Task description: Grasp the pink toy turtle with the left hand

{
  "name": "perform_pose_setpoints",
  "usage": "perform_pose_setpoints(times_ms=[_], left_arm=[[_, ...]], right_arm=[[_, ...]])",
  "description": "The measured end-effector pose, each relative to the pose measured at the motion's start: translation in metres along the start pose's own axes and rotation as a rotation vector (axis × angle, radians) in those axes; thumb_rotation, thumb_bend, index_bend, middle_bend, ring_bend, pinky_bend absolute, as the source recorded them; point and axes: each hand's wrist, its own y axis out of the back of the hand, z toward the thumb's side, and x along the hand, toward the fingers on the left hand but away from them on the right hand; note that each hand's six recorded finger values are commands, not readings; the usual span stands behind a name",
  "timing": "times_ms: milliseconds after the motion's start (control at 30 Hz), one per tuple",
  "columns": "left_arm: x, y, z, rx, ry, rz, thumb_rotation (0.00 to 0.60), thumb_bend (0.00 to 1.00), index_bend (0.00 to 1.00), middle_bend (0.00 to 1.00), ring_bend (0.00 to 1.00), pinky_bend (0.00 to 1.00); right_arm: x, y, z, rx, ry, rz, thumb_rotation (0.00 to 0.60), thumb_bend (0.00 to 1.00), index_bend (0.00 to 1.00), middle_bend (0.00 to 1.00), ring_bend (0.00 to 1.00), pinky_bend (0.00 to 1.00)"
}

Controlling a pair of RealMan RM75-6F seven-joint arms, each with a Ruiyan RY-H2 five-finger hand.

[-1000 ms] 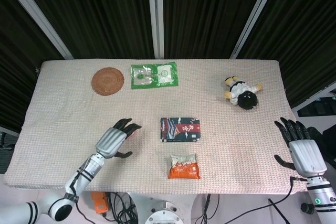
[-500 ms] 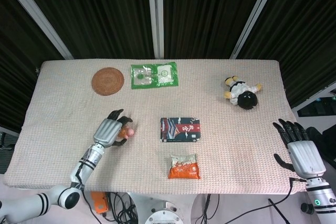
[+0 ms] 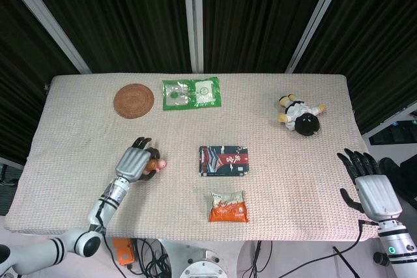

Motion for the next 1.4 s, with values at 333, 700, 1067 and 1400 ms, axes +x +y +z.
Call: perform_pose_setpoints(times_ms=[333,700,1067,1400], left_arm=[[0.002,0.005,0.003,0.027,-0.013,0.114,0.6,0.33,0.79,0.78,0.44,0.27],[-0.001,-0.005,0.003,0.022,-0.017,0.024,0.6,0.22,0.25,0.34,0.13,0.15],[-0.006,0.001,-0.003,0.011,0.023,0.018,0.6,0.21,0.34,0.39,0.12,0.15],[0.002,-0.002,-0.01,0.034,0.072,0.065,0.6,0.33,0.67,0.69,0.38,0.22]], right_arm=[[0.0,0.0,-0.001,-0.001,-0.002,0.0,0.6,0.42,0.0,0.0,0.0,0.0],[0.0,0.001,-0.002,-0.005,-0.002,-0.002,0.6,0.37,0.0,0.0,0.0,0.0],[-0.001,-0.001,-0.003,-0.005,-0.006,0.002,0.6,0.34,0.0,0.0,0.0,0.0],[-0.002,-0.003,-0.003,-0.011,-0.005,0.01,0.6,0.34,0.0,0.0,0.0,0.0]])
